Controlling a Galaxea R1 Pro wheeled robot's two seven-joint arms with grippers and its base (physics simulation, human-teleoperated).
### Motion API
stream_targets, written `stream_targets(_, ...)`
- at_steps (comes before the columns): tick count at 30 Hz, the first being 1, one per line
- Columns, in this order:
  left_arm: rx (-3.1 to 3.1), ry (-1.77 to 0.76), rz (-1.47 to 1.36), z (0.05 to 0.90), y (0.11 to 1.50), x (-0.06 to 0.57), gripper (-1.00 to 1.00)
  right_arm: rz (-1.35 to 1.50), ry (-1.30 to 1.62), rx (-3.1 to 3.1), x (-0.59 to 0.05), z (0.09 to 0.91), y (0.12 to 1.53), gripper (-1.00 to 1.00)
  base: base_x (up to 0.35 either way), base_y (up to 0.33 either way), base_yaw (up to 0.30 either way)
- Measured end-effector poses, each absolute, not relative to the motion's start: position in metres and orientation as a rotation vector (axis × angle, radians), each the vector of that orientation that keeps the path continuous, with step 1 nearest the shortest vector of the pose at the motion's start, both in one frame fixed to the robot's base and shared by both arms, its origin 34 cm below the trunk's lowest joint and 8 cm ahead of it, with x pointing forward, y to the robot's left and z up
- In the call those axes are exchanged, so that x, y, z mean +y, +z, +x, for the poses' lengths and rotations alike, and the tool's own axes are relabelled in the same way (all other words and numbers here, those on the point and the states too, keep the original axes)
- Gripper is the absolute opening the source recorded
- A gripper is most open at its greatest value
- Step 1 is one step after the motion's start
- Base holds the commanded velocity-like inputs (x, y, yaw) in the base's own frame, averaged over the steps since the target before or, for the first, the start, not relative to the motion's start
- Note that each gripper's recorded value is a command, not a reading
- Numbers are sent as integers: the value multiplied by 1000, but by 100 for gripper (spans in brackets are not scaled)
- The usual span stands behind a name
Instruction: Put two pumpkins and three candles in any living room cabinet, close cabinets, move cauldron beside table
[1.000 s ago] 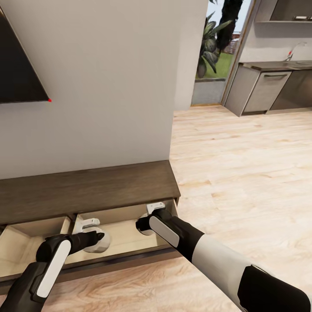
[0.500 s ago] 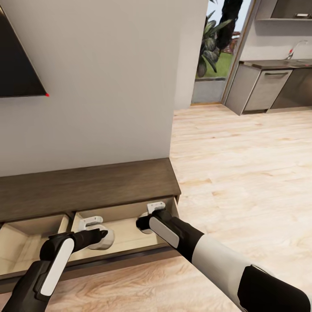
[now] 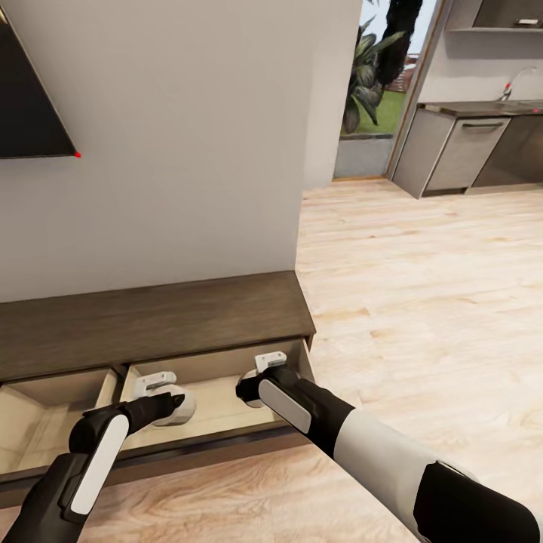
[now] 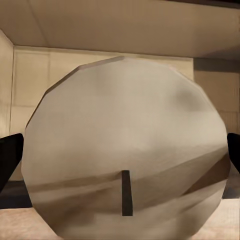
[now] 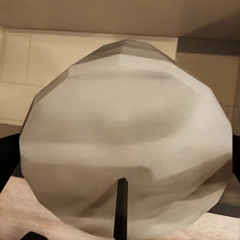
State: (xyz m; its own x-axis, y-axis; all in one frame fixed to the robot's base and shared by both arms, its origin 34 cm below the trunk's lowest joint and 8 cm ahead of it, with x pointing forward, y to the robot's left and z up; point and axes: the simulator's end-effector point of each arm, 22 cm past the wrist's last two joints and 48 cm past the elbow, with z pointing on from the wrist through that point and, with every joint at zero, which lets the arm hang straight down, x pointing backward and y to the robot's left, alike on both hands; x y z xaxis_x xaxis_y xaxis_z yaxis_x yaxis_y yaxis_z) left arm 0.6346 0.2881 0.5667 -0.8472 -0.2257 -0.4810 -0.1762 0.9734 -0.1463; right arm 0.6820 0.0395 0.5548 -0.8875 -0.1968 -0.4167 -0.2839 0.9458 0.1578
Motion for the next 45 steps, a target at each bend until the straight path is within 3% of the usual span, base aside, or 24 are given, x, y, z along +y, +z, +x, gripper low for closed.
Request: stream_targets(45, 2596, -141, -286, 633, 549, 287, -100, -355, 272, 2664, 40, 679, 533, -100, 43, 0, 0)
